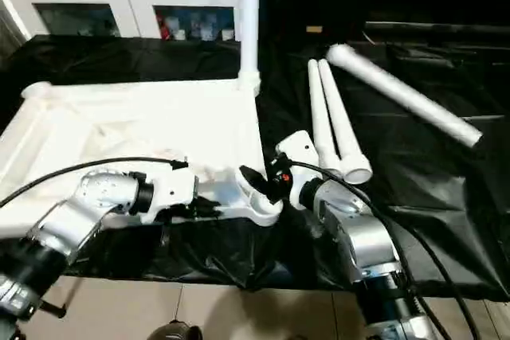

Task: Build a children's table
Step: Insert table leg to table base

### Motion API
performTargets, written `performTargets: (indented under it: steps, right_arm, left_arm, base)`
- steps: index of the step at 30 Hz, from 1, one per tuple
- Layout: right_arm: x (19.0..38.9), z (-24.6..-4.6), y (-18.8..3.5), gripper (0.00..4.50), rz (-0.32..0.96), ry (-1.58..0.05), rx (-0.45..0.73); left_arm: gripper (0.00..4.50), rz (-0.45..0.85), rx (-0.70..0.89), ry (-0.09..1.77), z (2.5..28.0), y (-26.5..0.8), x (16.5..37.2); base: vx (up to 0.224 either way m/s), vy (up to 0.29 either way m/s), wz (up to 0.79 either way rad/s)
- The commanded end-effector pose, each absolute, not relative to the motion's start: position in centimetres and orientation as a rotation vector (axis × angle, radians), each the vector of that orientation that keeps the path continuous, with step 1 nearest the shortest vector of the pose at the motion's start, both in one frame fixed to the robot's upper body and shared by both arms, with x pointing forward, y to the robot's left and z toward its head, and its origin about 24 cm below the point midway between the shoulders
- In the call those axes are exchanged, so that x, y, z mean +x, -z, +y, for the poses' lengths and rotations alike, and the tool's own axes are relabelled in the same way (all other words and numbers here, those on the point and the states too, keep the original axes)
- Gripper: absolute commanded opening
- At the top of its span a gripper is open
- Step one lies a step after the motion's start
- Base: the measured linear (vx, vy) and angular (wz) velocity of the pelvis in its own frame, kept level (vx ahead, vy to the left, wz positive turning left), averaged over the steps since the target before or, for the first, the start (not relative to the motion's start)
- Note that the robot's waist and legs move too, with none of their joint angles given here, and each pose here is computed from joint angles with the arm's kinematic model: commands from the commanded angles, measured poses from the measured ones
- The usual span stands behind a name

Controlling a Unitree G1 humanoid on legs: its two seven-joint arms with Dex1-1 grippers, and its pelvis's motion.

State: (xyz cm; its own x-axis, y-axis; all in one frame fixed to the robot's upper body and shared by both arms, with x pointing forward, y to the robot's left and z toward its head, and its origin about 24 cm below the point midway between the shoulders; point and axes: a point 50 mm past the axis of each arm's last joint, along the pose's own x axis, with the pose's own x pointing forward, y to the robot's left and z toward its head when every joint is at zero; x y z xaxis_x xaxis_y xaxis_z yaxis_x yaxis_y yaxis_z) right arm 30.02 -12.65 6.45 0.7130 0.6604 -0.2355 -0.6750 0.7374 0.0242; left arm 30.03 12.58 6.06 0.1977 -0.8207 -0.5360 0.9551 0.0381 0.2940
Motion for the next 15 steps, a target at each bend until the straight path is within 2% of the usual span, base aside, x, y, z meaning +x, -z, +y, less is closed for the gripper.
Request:
performTargets:
  steps: [1,6,13,15]
  right_arm:
    - [30.0,-12.8,-6.7,3.51,0.217,-0.726,-0.066]
    - [29.8,-12.2,-6.6,3.51,0.215,-0.720,-0.052]
    - [29.7,-11.9,-6.4,3.51,0.218,-0.717,-0.043]
    - [29.6,-11.8,-6.3,3.51,0.218,-0.718,-0.041]
  left_arm:
    - [0.56,0.177,0.693,1.341,12.8,-7.3,30.9]
    - [0.98,0.086,0.654,1.338,13.5,-8.2,30.9]
    - [1.58,0.056,0.626,1.325,14.7,-8.8,30.7]
    - [1.67,0.038,0.554,1.286,15.2,-9.3,30.6]
  base:
    - [0.000,0.000,0.00]
    - [0.000,0.000,0.00]
    - [0.000,0.000,0.00]
    - [0.000,0.000,0.00]
